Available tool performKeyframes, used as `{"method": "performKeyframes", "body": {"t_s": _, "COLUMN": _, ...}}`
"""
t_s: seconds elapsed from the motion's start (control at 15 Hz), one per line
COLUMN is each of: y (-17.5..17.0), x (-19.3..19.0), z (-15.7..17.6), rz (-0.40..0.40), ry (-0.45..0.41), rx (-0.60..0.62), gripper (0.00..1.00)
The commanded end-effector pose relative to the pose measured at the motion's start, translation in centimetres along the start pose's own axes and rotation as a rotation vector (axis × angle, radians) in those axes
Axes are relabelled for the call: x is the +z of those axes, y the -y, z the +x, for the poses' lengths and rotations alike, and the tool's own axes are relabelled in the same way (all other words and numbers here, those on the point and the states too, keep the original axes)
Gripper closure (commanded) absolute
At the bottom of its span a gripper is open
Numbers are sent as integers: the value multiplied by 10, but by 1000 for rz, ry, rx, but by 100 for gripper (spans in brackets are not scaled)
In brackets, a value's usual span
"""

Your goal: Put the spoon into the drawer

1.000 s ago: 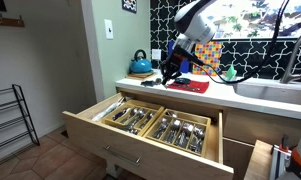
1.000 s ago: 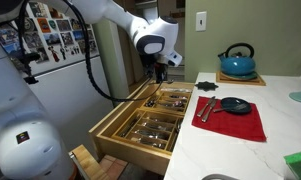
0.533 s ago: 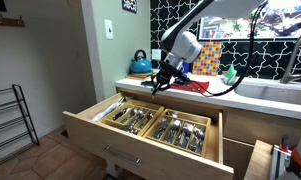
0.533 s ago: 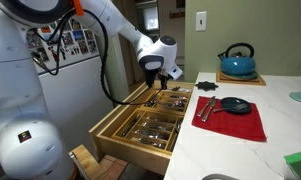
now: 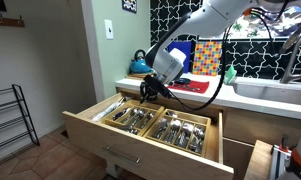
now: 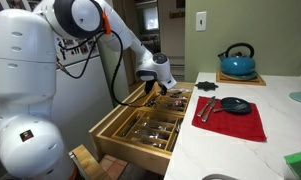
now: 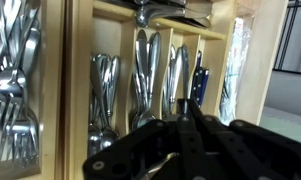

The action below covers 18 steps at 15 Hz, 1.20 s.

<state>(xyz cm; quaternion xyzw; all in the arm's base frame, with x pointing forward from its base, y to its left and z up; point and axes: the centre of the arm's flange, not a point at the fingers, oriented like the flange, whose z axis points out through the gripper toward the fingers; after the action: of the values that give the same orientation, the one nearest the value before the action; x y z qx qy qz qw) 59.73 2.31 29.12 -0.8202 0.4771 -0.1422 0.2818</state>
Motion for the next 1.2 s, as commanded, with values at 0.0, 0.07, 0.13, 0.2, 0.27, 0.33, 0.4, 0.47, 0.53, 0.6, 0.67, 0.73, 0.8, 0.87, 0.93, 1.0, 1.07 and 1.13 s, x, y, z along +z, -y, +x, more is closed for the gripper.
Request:
{"method": "performKeyframes", "body": {"t_s": 0.0, "y": -12, "x": 37, "z": 9, "rz": 33, "ry": -1, "rx": 16, "gripper": 99}}
{"method": "performKeyframes", "body": {"t_s": 0.07, "y": -2, "x": 17, "z": 0, "rz": 15, "ry": 6, "rx": 13, "gripper": 99}}
{"method": "performKeyframes", "body": {"t_s": 0.13, "y": -4, "x": 23, "z": 1, "rz": 12, "ry": 9, "rx": 11, "gripper": 97}}
{"method": "performKeyframes", "body": {"t_s": 0.2, "y": -4, "x": 24, "z": 1, "rz": 10, "ry": 9, "rx": 12, "gripper": 97}}
{"method": "performKeyframes", "body": {"t_s": 0.27, "y": -4, "x": 23, "z": 1, "rz": 11, "ry": 8, "rx": 11, "gripper": 97}}
{"method": "performKeyframes", "body": {"t_s": 0.33, "y": -2, "x": 22, "z": 1, "rz": 14, "ry": 7, "rx": 10, "gripper": 97}}
{"method": "performKeyframes", "body": {"t_s": 0.4, "y": -1, "x": 21, "z": 1, "rz": 16, "ry": 7, "rx": 9, "gripper": 97}}
{"method": "performKeyframes", "body": {"t_s": 0.47, "y": -1, "x": 21, "z": 1, "rz": 17, "ry": 6, "rx": 9, "gripper": 97}}
{"method": "performKeyframes", "body": {"t_s": 0.53, "y": -1, "x": 20, "z": 1, "rz": 17, "ry": 6, "rx": 9, "gripper": 99}}
{"method": "performKeyframes", "body": {"t_s": 0.6, "y": -1, "x": 25, "z": 4, "rz": 13, "ry": 9, "rx": 15, "gripper": 99}}
{"method": "performKeyframes", "body": {"t_s": 0.67, "y": -3, "x": 32, "z": 6, "rz": 10, "ry": 5, "rx": 32, "gripper": 99}}
{"method": "performKeyframes", "body": {"t_s": 0.73, "y": -5, "x": 37, "z": 10, "rz": 17, "ry": -9, "rx": 41, "gripper": 99}}
{"method": "performKeyframes", "body": {"t_s": 0.8, "y": -7, "x": 42, "z": 13, "rz": 17, "ry": -10, "rx": 60, "gripper": 99}}
{"method": "performKeyframes", "body": {"t_s": 0.87, "y": -10, "x": 47, "z": 16, "rz": 21, "ry": -20, "rx": 70, "gripper": 99}}
{"method": "performKeyframes", "body": {"t_s": 0.93, "y": -13, "x": 51, "z": 18, "rz": 25, "ry": -20, "rx": 90, "gripper": 99}}
{"method": "performKeyframes", "body": {"t_s": 1.0, "y": -15, "x": 55, "z": 21, "rz": 33, "ry": -28, "rx": 107, "gripper": 99}}
{"method": "performKeyframes", "body": {"t_s": 1.07, "y": -18, "x": 58, "z": 22, "rz": 32, "ry": -26, "rx": 126, "gripper": 99}}
{"method": "performKeyframes", "body": {"t_s": 1.13, "y": -19, "x": 62, "z": 24, "rz": 34, "ry": -27, "rx": 143, "gripper": 99}}
